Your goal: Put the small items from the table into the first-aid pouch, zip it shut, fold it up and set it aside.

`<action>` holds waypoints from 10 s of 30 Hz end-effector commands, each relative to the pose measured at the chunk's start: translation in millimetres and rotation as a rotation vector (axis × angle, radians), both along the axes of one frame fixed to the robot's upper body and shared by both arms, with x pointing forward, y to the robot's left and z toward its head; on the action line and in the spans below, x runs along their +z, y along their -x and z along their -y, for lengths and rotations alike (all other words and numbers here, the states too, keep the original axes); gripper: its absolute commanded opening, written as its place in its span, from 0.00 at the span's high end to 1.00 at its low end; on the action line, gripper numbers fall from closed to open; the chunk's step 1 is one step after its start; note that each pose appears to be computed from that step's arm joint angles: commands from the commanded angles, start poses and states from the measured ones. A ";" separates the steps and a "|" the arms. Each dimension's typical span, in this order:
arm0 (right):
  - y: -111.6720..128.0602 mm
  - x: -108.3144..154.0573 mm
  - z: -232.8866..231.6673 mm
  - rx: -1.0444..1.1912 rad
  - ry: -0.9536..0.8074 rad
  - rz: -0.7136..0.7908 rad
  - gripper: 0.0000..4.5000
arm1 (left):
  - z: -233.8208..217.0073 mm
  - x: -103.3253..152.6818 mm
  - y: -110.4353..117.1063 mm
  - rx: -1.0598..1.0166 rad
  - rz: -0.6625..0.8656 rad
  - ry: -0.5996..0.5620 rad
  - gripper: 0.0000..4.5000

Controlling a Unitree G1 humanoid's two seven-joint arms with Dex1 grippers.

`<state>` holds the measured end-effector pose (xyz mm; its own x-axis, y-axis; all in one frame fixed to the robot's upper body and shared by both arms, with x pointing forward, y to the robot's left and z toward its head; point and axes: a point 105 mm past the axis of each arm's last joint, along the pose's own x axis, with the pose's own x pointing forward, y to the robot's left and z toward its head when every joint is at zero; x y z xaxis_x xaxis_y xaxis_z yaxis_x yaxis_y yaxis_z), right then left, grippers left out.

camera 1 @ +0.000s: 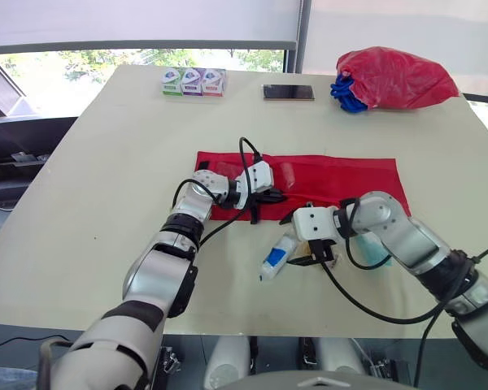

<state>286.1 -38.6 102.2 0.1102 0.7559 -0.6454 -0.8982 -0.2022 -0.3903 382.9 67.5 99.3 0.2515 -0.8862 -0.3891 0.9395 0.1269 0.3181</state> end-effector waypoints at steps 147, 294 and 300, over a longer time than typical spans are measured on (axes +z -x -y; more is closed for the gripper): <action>-30.8 17.3 32.7 -1.326 -0.749 -0.585 0.99 | 31.6 15.7 16.6 -0.085 -0.044 0.162 1.00; 49.9 -25.0 86.8 -0.611 -0.347 -0.122 0.07 | 2.6 33.8 12.2 -0.269 0.045 0.004 1.00; 47.3 -18.2 81.5 -0.604 -0.377 -0.093 0.58 | 4.3 31.3 13.6 -0.272 0.041 0.013 1.00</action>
